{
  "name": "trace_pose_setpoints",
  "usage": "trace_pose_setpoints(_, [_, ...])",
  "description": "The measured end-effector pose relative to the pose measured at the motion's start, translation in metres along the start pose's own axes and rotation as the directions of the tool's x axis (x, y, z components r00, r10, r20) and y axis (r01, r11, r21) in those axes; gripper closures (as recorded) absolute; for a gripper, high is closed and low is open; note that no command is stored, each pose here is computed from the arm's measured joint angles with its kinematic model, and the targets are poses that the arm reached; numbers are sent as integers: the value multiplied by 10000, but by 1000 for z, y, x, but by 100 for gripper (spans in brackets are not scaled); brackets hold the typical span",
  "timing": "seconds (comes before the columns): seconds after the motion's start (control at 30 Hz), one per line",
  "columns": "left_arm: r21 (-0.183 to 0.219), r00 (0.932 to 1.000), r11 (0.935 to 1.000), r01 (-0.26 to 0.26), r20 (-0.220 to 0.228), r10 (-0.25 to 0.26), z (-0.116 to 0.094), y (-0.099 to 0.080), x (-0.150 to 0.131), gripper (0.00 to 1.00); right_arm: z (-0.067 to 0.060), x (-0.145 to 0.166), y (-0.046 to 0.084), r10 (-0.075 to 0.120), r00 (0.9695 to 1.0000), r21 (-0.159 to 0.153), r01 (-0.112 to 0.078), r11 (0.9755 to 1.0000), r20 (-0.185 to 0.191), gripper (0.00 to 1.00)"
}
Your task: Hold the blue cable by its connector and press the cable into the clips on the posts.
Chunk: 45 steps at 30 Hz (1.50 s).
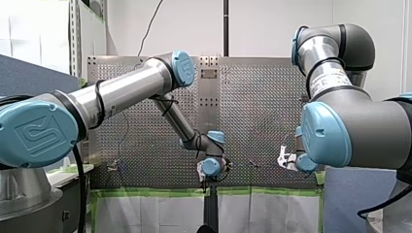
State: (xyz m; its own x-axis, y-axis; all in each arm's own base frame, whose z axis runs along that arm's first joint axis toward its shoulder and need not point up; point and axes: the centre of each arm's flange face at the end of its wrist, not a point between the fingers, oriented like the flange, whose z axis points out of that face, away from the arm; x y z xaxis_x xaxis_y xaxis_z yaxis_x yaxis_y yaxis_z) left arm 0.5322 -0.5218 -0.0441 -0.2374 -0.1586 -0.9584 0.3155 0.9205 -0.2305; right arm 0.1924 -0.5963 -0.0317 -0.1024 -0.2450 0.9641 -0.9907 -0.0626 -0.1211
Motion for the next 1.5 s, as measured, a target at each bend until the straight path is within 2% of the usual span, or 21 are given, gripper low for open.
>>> trace_pose_setpoints(0.13, [26, 10000, 10000, -4, -69, 4, 0, 1, 0, 100, 0, 0, -1, 11, 10000, 52, -11, 10000, 6, 100])
trace_pose_setpoints(0.17, [45, 10000, 10000, -6, -80, 6, 0, 1, 0, 90, 0, 0, -1, 14, 10000, 65, -14, 10000, 7, 100])
trace_pose_setpoints(0.2, [83, 10000, 10000, -17, -91, 18, 0, 1, 0, 90, 0, 0, -2, 15, 10000, 77, -15, 10000, 9, 100])
trace_pose_setpoints(0.27, [192, 9999, 9998, -102, -128, 105, 0, 0, 0, 31, 0, -1, -3, 15, 10000, 101, -16, 9999, 12, 100])
trace_pose_setpoints(0.3, [221, 9998, 9996, -147, -144, 150, 0, 0, 1, 31, 0, -1, -3, 16, 10000, 106, -16, 9999, 15, 100])
trace_pose_setpoints(0.33, [244, 9996, 9995, -200, -169, 204, 0, 0, 1, 0, 0, -1, -3, 15, 10000, 111, -15, 9999, 14, 100])
trace_pose_setpoints(0.57, [199, 9975, 9989, -419, -560, 429, -5, 0, 5, 0, -1, -1, -5, 13, 10000, 136, -13, 9999, 24, 100])
trace_pose_setpoints(0.7, [286, 9935, 9972, -697, -878, 719, -11, -5, 10, 0, -1, -1, -5, 14, 10000, 145, -14, 9999, 25, 100])
trace_pose_setpoints(0.83, [713, 9866, 9919, -1054, -1176, 1133, -20, -18, 17, 0, -1, -2, -6, 17, 10000, 155, -17, 9999, 27, 100])
trace_pose_setpoints(1.0, [1328, 9804, 9817, -1366, -1241, 1532, -32, -43, 25, 0, -1, -2, -7, 13, 10000, 174, -13, 9998, 29, 100])
trace_pose_setpoints(1.23, [2060, 9817, 9688, -1380, -1013, 1613, -50, -83, 35, 0, -2, -2, -10, 3, 10000, 218, -4, 9998, 27, 100])
trace_pose_setpoints(1.5, [2327, 9878, 9655, -1170, -735, 1374, -55, -99, 37, 0, -2, -2, -11, 2, 10000, 247, -2, 9997, 11, 100])
